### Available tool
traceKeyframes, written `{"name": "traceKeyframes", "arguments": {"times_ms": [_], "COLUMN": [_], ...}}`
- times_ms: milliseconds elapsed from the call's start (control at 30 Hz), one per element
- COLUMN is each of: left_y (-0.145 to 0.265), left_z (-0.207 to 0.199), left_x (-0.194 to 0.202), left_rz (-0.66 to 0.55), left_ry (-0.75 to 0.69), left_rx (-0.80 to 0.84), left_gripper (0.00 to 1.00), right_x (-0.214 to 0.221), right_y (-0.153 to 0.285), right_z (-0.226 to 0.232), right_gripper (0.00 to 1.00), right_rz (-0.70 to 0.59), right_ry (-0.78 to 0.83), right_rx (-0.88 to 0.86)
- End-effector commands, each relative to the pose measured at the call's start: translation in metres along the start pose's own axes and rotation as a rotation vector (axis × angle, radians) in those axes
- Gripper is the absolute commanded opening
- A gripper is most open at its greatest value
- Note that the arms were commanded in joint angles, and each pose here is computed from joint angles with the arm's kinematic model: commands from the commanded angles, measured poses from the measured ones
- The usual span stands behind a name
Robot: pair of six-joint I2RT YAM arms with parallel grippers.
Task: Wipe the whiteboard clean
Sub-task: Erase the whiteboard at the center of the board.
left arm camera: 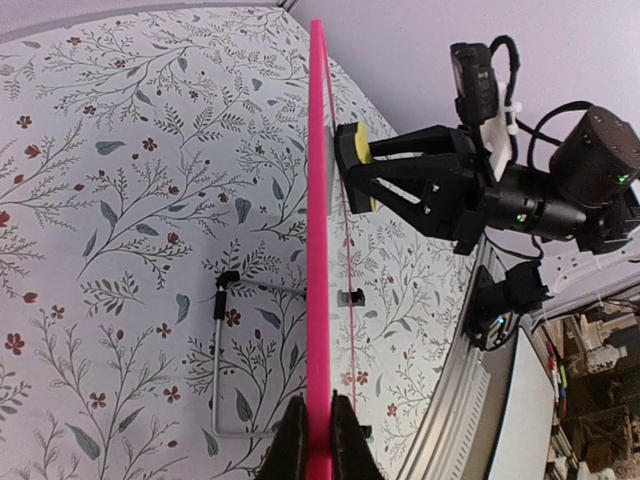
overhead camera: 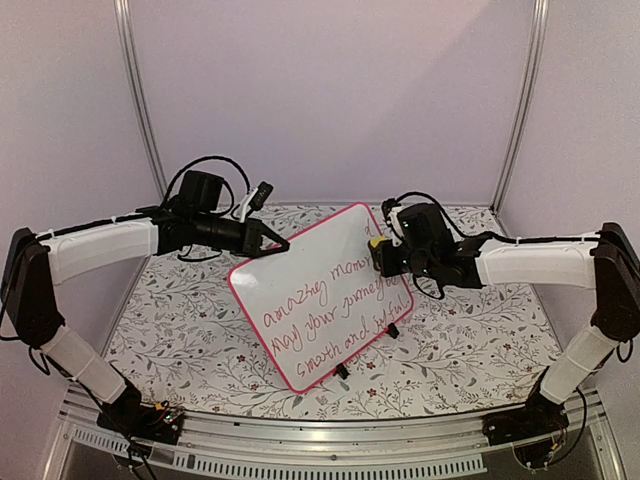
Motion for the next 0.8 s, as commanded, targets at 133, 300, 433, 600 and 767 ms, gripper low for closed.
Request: {"name": "traceKeyframes", "arguments": {"times_ms": [133,300,433,600,767], "left_y": [-0.004,-0.004,-0.004,-0.004,-0.005], "left_z": [-0.007,-0.007,-0.007,-0.007,-0.006], "left_x": [0.002,0.002,0.002,0.002,0.003], "left_rz": [0.004,0.002,0.003,0.003,0.005], "left_ry": [-0.074,-0.075,-0.074,-0.074,-0.072], "left_rx": [0.027,0.03,0.029,0.028,0.028], "left_gripper": [0.0,0.0,0.0,0.0,0.0], "right_x": [-0.035,-0.051,-0.052,-0.036,-0.014], "right_y": [-0.011,-0.013,-0.013,-0.014,-0.009], "right_z": [0.007,0.011,0.011,0.004,-0.007], "right_gripper": [0.25,0.25,0.25,0.25,0.25], "right_rz": [-0.062,-0.087,-0.082,-0.041,-0.001], "right_ry": [0.004,0.006,0.01,0.002,-0.014], "right_rx": [0.005,0.002,-0.004,-0.002,0.009]}}
Point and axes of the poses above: each gripper's point midway between its finger pads, its own y axis back along the fingers, its own z axis along the line the jaws close on, x = y × z, the point moved 9 cm from there along y, back along the fingers, and after that the axes turned 10 degrees about -y, right-handed, at the moved point
